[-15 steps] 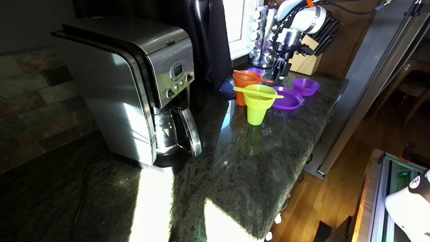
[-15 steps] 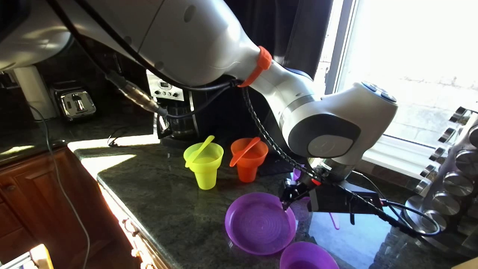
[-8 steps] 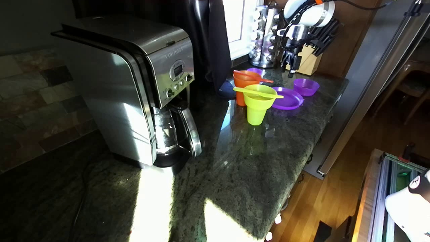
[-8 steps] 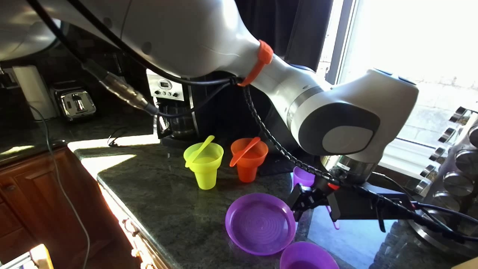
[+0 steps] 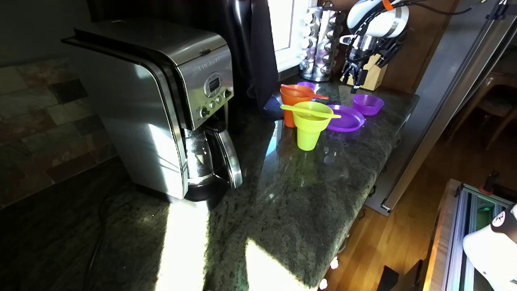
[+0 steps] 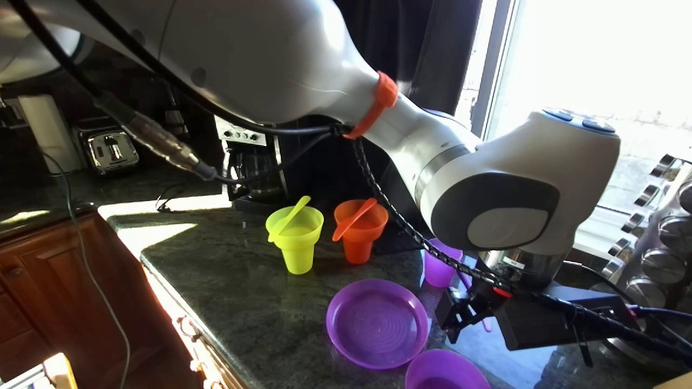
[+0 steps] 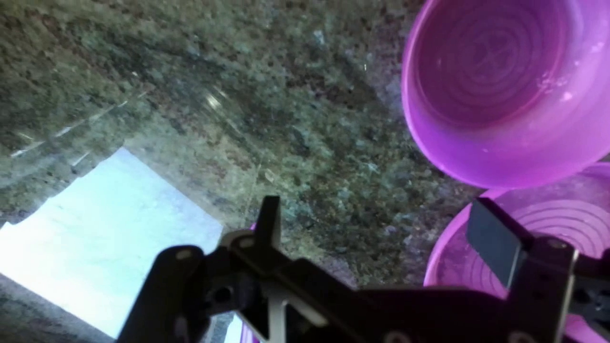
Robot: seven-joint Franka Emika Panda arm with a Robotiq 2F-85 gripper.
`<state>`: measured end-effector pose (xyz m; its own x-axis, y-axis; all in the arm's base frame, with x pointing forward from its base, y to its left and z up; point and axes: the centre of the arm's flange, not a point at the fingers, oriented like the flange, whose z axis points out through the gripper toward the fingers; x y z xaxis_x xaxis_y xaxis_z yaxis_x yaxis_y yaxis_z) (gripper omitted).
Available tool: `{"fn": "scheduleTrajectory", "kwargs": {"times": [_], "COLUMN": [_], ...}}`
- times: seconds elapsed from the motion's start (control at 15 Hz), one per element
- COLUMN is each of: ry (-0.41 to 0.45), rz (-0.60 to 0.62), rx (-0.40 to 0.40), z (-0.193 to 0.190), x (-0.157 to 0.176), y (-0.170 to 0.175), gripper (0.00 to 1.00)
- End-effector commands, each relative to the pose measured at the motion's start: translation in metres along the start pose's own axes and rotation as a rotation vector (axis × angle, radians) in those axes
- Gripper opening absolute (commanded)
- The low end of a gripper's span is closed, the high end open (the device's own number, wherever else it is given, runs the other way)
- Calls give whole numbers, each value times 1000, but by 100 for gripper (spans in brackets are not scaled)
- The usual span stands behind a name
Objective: Unstack the purple items.
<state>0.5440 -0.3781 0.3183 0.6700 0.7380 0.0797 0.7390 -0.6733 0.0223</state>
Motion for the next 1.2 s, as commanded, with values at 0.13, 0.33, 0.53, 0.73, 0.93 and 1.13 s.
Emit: {"fn": "scheduleTrajectory", "kwargs": {"times": [0.13,0.33,0.53,0.73,0.93,1.13], "ry": [-10,-28,-47,-67,-88,-94], "rz": [-27,-36,-47,-58,-67,-65], "rx": [-12,5,10,16,22,28], "z": [16,18,20,25,31,35], "x": [-15,-18,-20,-18,-18,-17], "y": [-9,-8,-7,-7,-6,-6], "gripper": [100,100,98,76,56,33]}}
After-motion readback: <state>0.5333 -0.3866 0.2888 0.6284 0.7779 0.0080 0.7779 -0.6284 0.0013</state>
